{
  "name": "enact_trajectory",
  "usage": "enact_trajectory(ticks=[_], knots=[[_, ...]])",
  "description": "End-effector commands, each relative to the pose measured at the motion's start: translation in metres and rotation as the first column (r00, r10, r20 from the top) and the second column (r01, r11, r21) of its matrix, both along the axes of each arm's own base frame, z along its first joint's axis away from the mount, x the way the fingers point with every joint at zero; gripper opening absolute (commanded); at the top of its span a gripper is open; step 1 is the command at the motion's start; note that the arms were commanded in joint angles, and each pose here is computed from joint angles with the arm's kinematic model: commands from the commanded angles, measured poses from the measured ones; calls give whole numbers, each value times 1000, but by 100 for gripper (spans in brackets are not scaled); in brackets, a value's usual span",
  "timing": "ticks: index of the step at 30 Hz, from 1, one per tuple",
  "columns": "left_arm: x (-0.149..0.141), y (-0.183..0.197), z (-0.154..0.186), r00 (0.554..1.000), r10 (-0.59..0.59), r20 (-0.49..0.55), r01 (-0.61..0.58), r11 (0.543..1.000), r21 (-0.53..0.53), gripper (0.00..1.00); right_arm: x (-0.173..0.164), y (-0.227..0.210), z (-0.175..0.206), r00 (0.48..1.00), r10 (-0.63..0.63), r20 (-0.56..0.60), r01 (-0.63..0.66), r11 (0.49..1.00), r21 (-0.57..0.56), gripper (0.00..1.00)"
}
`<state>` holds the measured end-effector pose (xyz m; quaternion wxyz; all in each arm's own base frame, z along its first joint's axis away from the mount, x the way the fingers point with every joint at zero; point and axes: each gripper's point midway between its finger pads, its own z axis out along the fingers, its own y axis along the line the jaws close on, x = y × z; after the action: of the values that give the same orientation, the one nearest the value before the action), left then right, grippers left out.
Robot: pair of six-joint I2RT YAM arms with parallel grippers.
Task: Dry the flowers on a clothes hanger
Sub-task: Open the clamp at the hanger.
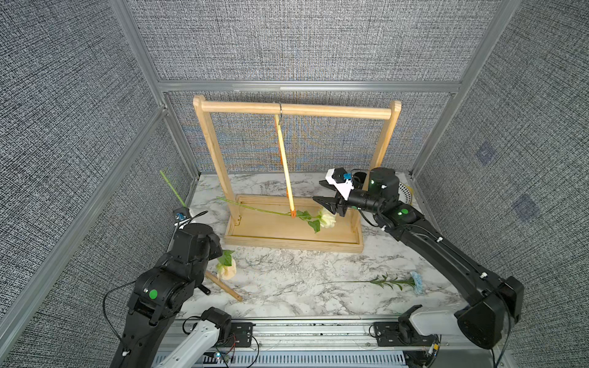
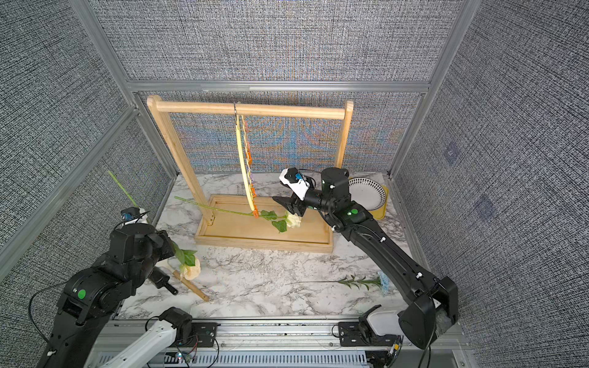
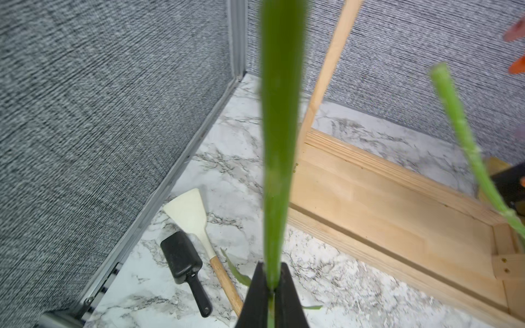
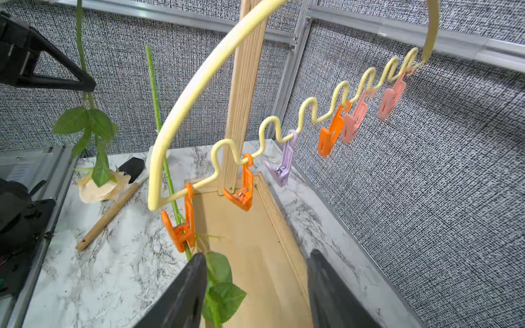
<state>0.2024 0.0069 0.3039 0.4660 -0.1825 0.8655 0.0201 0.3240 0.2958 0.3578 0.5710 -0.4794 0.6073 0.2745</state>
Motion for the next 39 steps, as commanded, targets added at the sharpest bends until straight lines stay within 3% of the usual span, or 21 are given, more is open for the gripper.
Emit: enact_trajectory(ticks=[1,5,10,21,24,32,39], knots=[[13,8,0,994,94,50,-91,994,-57,2,-3,5,-4,999,50,20,-49,998,-33,56],[34,6,-19,995,96,-2,-95,985,-141,2,3,7,-8,998,51,27,-50,998,-50,54],[67,6,-27,996,89,21,-80,961,-266,2,5,13,-20,995,97,37,-94,992,-85,48],[141,-43,-30,986,-122,110,159,879,-449,2,14,34,-29,969,236,79,-223,964,-144,47],[150,-55,-35,977,-167,136,213,848,-485,2,15,43,-28,955,286,77,-274,952,-137,46],[160,-65,-41,949,-204,238,299,821,-486,2,20,59,-36,932,353,82,-337,928,-161,50],[168,-72,-52,943,-229,242,324,798,-507,2,26,74,-36,916,391,90,-373,913,-168,52]])
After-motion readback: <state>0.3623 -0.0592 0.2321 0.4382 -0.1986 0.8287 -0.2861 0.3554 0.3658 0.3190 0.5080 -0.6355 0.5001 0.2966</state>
